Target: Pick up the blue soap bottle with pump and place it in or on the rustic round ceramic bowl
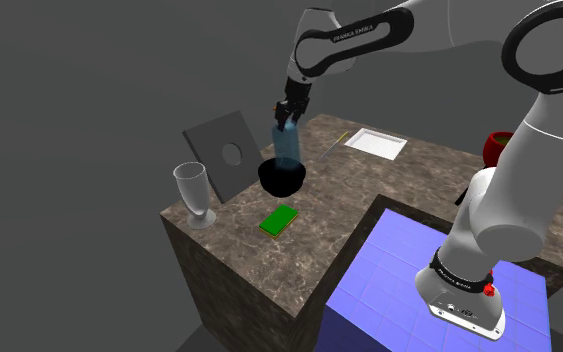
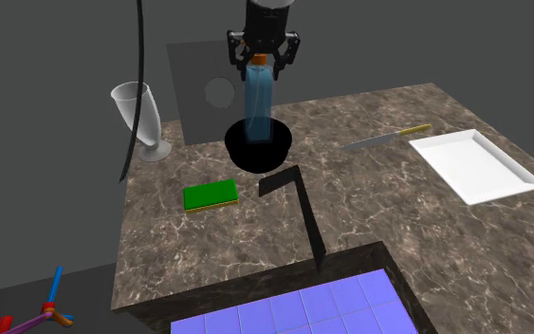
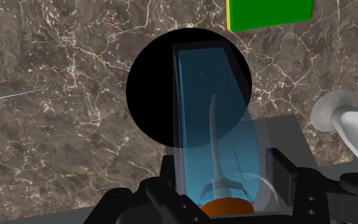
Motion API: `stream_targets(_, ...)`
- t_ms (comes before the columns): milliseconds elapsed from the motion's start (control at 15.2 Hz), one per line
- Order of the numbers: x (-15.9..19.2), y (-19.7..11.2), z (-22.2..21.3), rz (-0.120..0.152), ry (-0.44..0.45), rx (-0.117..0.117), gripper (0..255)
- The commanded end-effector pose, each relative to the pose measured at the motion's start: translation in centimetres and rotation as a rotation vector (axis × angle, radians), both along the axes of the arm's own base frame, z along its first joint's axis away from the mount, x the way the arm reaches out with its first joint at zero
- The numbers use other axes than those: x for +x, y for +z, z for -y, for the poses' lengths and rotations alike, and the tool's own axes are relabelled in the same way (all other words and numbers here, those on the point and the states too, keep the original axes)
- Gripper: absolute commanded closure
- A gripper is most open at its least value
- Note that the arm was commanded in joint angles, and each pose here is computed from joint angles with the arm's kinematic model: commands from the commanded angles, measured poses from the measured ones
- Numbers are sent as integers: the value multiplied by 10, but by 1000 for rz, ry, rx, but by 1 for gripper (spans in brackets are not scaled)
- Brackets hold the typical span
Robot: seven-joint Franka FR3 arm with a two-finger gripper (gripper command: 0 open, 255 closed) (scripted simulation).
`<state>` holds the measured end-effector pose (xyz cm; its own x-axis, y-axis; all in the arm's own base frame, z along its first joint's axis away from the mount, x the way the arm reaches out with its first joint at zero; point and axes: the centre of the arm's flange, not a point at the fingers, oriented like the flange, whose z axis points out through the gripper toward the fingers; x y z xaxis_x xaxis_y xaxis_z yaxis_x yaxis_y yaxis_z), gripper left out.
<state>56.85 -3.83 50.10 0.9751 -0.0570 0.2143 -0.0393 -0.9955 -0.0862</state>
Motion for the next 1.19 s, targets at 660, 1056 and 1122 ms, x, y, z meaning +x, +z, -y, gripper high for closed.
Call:
stream_targets(660, 0, -32, 0, 1, 0, 0, 255)
stream_targets(1056, 0, -32, 0, 1, 0, 0, 0)
stream_targets(1122, 0, -32, 0, 1, 0, 0, 0)
